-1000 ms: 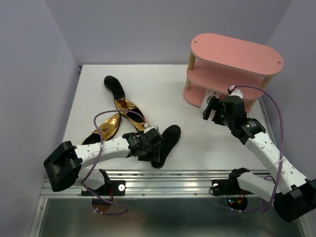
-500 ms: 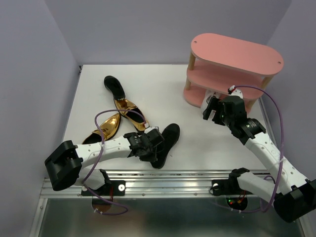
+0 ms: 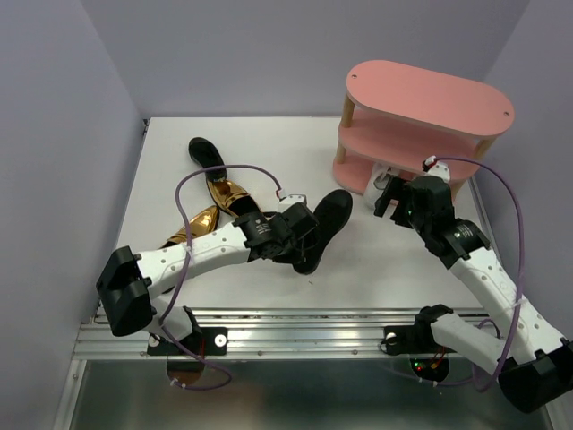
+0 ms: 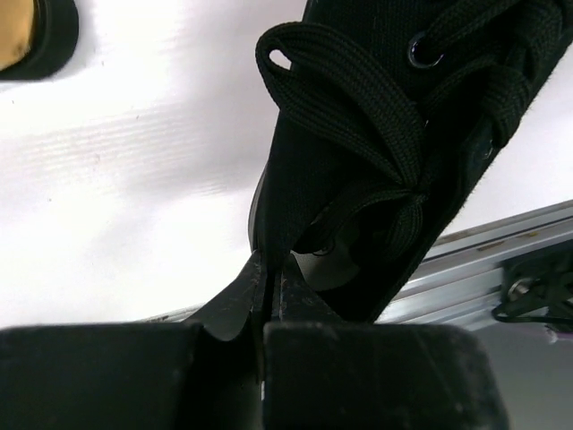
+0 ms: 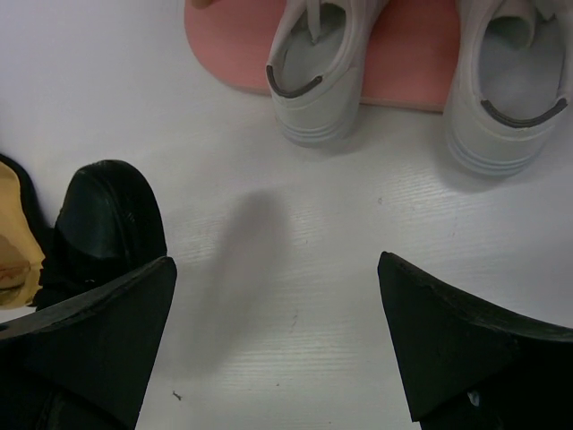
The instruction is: Place and organize the shoes onto the shoe shelf
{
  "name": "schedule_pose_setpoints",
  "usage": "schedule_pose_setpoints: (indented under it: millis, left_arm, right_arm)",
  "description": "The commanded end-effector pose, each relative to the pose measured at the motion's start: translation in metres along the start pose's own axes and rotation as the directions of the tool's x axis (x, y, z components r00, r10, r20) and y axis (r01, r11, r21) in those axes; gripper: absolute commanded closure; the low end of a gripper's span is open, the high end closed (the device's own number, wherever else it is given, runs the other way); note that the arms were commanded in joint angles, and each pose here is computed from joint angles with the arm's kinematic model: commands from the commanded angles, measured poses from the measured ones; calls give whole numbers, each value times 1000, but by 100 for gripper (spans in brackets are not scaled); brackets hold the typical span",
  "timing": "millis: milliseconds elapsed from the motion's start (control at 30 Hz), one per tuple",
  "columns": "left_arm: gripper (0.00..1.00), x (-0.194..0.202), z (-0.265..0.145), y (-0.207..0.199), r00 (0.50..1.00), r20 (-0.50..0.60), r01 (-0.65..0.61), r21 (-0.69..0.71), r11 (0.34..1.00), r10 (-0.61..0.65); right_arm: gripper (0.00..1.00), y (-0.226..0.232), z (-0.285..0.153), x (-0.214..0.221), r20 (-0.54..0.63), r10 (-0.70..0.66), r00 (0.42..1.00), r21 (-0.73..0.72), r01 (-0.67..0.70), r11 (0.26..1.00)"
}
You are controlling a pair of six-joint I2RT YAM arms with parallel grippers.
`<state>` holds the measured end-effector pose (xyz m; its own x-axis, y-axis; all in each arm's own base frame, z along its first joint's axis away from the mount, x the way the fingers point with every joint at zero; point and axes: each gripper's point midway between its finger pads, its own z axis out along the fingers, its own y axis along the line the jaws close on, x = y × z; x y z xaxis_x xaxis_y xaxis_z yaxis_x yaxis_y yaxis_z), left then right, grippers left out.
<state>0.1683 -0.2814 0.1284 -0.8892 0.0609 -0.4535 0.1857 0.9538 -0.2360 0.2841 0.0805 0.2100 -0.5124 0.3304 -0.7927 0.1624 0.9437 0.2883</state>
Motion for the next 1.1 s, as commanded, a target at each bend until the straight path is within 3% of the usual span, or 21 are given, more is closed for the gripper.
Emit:
schedule_pose_setpoints:
  millis: [0,167,367,633,800,1067]
  left_arm:
    - [100,-38,-28,-16,994,111,-15,27,1000,12]
    - [100,-67,-57,-36,986,163,-43,75,996,31]
    - [100,-111,-65,-69,979,194,-89,133,987,62]
    - [100,-166,-42,-91,976,214,-71,100,992,48]
    - [100,-210,-49,-113,953,304,-42,185,982,-17]
    - [100,-247,-37,-138,939,341,-40,231,972,-43]
  right_arm:
    - [0,-3,-21,-37,128,34,991,20,-37,999]
    - [0,-12,-46,-60,242,89,966,22,-97,995]
    - [0,-23,-73,-85,353,148,924,27,-168,985]
    - [0,-27,-81,-85,345,153,926,39,-177,983]
    - [0,-26,-81,-83,340,163,926,27,-183,983]
    - [0,-25,-83,-84,335,154,930,29,-174,984]
